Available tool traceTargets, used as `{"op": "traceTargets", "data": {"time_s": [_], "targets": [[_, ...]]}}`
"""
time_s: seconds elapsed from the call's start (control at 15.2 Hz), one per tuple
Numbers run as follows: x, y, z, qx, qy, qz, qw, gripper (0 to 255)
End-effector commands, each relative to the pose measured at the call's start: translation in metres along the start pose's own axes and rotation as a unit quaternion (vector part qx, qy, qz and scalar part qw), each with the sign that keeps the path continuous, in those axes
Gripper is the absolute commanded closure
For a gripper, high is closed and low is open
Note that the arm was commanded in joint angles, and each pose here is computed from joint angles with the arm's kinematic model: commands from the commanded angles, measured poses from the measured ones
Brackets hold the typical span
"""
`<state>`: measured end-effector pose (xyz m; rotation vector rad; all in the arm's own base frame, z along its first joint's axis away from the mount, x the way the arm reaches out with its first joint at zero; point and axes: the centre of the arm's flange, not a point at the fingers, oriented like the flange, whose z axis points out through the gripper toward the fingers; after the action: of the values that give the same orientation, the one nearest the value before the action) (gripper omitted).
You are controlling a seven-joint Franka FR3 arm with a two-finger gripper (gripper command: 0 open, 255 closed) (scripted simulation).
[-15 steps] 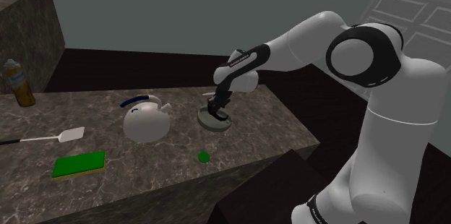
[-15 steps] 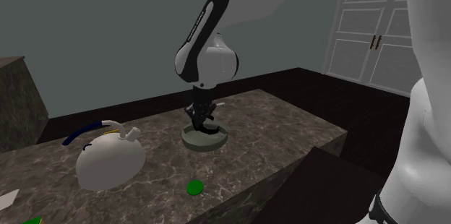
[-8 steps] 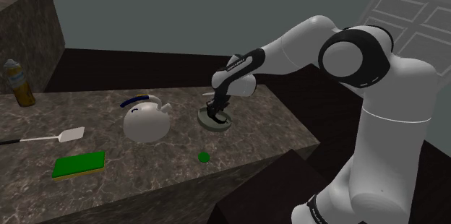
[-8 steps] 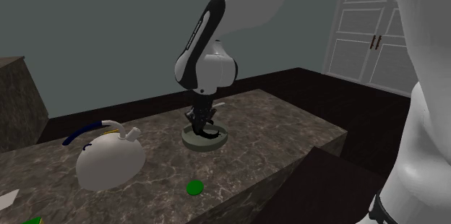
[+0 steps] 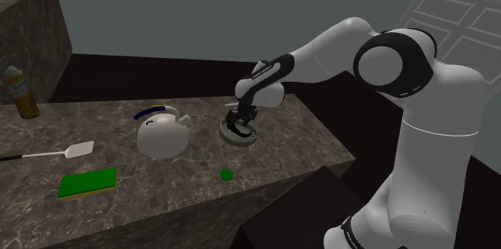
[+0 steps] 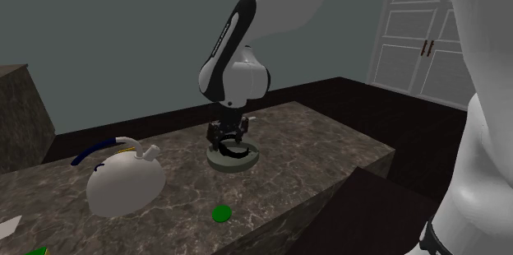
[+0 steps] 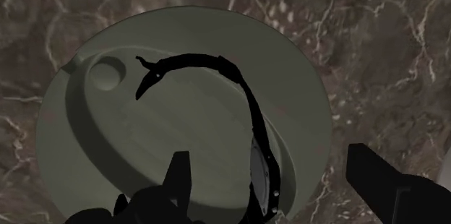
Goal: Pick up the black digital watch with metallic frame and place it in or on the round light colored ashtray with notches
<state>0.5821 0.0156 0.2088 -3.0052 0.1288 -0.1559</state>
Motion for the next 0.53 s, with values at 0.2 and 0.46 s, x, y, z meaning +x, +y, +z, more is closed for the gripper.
{"op": "traceTargets", "data": {"time_s": [0.2,0.46], "targets": [[0.000,0.000,-0.040,0.000,0.000,0.000,1.0000,0],[0.000,0.000,-0.050,0.000,0.000,0.000,1.0000,0]]}}
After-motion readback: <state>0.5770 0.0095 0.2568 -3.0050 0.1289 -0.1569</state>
